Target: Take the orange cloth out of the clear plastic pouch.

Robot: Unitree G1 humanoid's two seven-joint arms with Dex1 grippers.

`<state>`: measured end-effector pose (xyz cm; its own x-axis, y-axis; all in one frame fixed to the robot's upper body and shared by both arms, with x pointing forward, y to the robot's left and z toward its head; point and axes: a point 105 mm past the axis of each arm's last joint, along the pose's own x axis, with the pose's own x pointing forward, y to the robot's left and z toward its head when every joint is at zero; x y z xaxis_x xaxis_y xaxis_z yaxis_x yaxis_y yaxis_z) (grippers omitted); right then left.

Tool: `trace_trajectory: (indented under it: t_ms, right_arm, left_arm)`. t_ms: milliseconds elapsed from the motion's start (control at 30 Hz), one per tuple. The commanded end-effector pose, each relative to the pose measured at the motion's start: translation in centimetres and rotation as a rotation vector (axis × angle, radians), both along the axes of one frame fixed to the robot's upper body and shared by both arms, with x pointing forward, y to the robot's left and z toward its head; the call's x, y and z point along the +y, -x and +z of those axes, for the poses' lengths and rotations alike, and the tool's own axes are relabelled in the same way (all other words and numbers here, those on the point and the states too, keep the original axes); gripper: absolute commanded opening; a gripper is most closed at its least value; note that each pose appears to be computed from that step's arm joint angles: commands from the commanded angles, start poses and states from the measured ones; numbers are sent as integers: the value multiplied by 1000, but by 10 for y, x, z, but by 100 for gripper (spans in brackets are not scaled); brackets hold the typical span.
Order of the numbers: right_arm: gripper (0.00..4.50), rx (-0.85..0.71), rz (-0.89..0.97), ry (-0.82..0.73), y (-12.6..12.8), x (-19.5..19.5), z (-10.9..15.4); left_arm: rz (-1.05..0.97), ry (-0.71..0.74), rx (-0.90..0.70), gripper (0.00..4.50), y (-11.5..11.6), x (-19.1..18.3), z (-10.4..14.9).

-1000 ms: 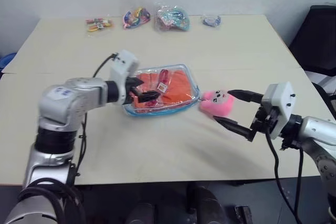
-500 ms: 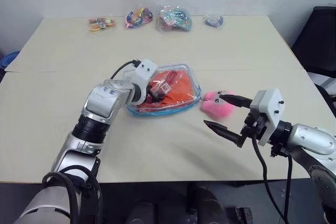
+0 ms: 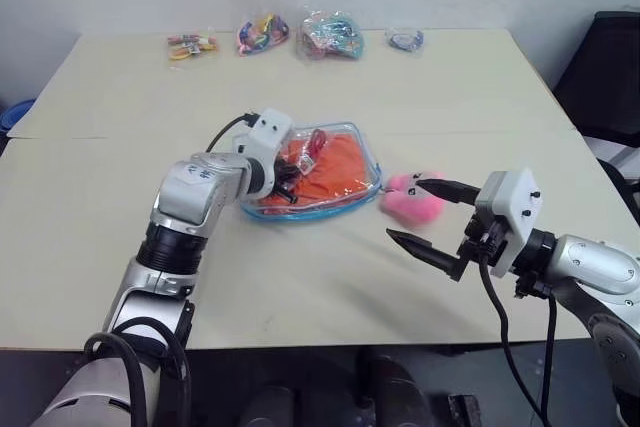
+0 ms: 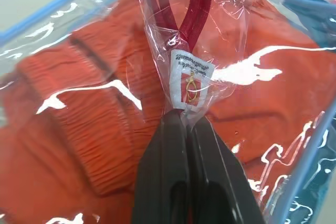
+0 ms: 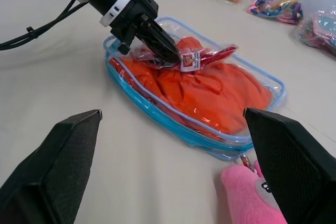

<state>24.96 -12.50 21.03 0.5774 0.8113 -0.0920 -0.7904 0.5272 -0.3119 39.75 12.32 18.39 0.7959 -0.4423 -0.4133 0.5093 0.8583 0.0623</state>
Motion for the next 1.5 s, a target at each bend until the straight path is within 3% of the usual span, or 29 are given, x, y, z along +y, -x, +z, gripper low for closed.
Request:
trace_trajectory:
  t_ms: [33,133,233,367,567,733,933,1033,1133,1233,1367,1500]
  right_arm:
    - [450,-24,93,14,7,9,9]
    - [450,-8,157,21,11,13,10]
    - [450,2,204,28,14,15,11]
    - [450,14,260,41,13,19,11]
    - [450,17,275,51,6,18,12]
    - [450,25,274,67,4,15,9]
    - [450,23,226,67,0,8,9]
    - [450,11,163,63,-5,0,8]
    - [450,-6,34,54,-17,-14,6]
    - [450,0,-62,51,-26,-25,2]
    - [450,30,-175,33,-35,-37,-8]
    - [450,73,-273,19,-44,-45,-23]
  left_arm:
    - [261,14,-150,3,-5,79,39]
    - [447,-47,-162,3,7,145,40]
    - [553,-126,-143,3,24,190,32]
    - [747,-154,-41,3,60,260,-2]
    - [805,-157,32,3,82,278,-36]
    - [824,-140,8,112,88,278,-35]
    - [807,-131,-36,296,93,283,-13]
    - [733,-42,-103,386,89,277,11]
    - [453,116,-224,386,85,240,56]
    - [88,97,-285,386,95,187,78]
    - [-396,52,-215,386,121,104,72]
    - [-723,12,-142,386,145,45,58]
